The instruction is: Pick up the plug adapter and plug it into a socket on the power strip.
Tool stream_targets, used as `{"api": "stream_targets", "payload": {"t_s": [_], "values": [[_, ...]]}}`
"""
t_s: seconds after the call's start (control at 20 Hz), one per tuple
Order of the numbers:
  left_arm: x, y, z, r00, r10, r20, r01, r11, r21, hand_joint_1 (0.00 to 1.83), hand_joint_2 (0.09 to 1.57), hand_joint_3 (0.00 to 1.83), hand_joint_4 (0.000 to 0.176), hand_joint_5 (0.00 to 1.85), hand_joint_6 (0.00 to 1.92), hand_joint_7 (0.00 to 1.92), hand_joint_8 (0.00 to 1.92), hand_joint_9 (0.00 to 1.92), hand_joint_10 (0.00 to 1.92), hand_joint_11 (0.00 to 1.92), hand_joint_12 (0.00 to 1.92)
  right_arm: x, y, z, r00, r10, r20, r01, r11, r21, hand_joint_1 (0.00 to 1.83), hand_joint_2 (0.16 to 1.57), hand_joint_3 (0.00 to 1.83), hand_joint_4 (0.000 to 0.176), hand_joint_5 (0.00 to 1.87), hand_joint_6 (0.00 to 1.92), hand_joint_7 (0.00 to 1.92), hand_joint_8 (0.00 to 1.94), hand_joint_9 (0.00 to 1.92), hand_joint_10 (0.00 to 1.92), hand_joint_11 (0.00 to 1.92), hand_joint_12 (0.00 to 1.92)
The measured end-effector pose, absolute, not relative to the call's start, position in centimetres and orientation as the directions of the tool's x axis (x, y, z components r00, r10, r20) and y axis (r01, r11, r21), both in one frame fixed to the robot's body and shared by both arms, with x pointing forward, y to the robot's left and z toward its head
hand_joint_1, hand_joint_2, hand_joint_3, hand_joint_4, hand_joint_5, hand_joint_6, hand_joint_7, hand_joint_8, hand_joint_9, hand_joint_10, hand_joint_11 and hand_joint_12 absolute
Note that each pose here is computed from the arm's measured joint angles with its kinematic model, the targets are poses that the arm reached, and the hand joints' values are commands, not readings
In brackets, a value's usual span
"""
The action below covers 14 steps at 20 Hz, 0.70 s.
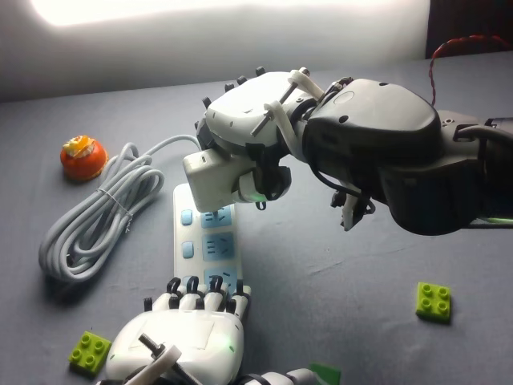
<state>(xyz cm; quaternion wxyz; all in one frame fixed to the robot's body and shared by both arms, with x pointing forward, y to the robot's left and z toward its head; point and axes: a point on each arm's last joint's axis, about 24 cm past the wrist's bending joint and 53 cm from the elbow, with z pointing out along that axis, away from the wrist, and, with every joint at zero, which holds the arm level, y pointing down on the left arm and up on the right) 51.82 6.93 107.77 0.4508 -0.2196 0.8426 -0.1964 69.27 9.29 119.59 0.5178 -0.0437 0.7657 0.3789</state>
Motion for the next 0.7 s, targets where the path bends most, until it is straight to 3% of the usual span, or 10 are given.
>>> {"api": "stream_targets", "payload": {"t_s": [0.25, 0.4, 0.7], "values": [[51.8, 7.0, 107.8, -0.495, -0.547, -0.675, -0.195, 0.827, -0.528, 0.04, 1.23, 0.0, 0.0, 0.09, 0.0, 0.06, 0.0, 0.04, 0.0, 0.0, 0.17, 68.4, 9.6, 119.5, -0.479, 0.331, -0.813, -0.453, 0.7, 0.552, 1.21, 1.2, 0.0, 0.0, 0.81, 1.06, 0.84, 1.45, 0.68, 1.43, 0.63, 1.7], [51.8, 7.1, 107.9, -0.492, -0.551, -0.674, -0.198, 0.825, -0.53, 0.03, 1.23, 0.0, 0.0, 0.09, 0.0, 0.07, 0.0, 0.04, 0.0, 0.0, 0.15, 68.2, 9.5, 119.2, -0.494, 0.349, -0.796, -0.426, 0.701, 0.572, 1.19, 1.28, 0.0, 0.0, 0.6, 1.25, 0.78, 1.58, 0.66, 1.49, 0.61, 1.75], [51.9, 7.4, 108.0, -0.487, -0.556, -0.674, -0.204, 0.822, -0.532, 0.01, 1.23, 0.0, 0.0, 0.08, 0.0, 0.05, 0.0, 0.02, 0.0, 0.0, 0.08, 68.8, 8.3, 119.1, -0.482, 0.375, -0.792, -0.383, 0.722, 0.576, 1.22, 1.21, 0.0, 0.0, 0.76, 1.11, 0.86, 1.44, 0.71, 1.41, 0.66, 1.66]]}}
